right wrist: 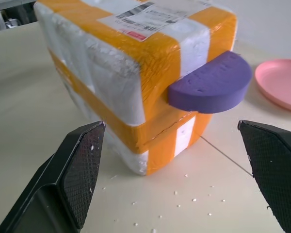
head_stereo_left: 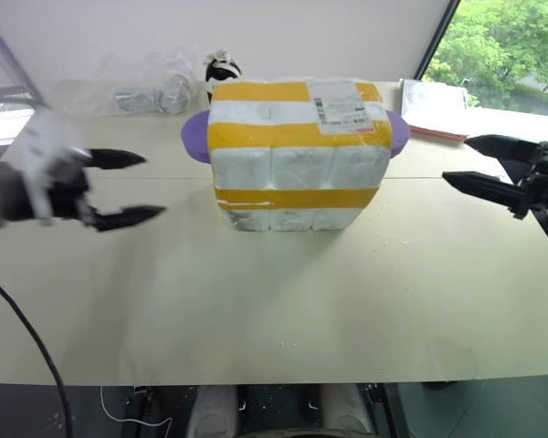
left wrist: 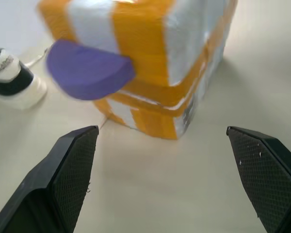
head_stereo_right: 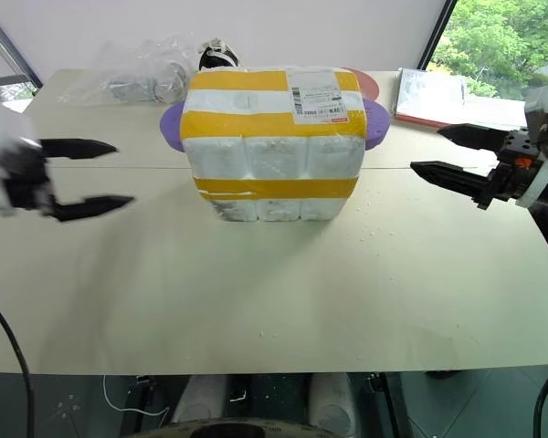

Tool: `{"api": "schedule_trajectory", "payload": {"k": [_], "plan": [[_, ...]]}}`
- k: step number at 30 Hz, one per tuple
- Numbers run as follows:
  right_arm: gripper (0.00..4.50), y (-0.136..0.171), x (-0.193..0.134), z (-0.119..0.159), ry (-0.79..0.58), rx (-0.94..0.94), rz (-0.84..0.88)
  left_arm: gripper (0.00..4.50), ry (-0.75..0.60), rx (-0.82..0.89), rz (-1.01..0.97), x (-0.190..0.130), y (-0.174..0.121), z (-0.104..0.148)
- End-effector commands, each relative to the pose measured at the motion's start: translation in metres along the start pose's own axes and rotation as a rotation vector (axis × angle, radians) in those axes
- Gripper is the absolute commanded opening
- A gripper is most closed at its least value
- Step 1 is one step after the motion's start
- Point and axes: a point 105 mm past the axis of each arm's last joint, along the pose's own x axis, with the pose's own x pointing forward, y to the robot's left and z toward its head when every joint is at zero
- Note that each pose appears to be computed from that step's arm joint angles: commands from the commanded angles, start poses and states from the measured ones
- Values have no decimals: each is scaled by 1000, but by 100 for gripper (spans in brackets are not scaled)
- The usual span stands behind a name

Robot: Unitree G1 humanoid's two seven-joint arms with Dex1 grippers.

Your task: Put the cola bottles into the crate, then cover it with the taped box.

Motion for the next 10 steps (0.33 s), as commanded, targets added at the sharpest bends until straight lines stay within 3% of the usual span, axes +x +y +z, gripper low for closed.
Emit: {"api": "schedule_trajectory", "payload": {"k": [1,10], "plan": [[450,5,-3,15,-25,-58,37,444,-60,-94,8,-26,9,13],[450,12,0,8,-7,-38,104,444,-49,-92,81,-42,18,19]]}}
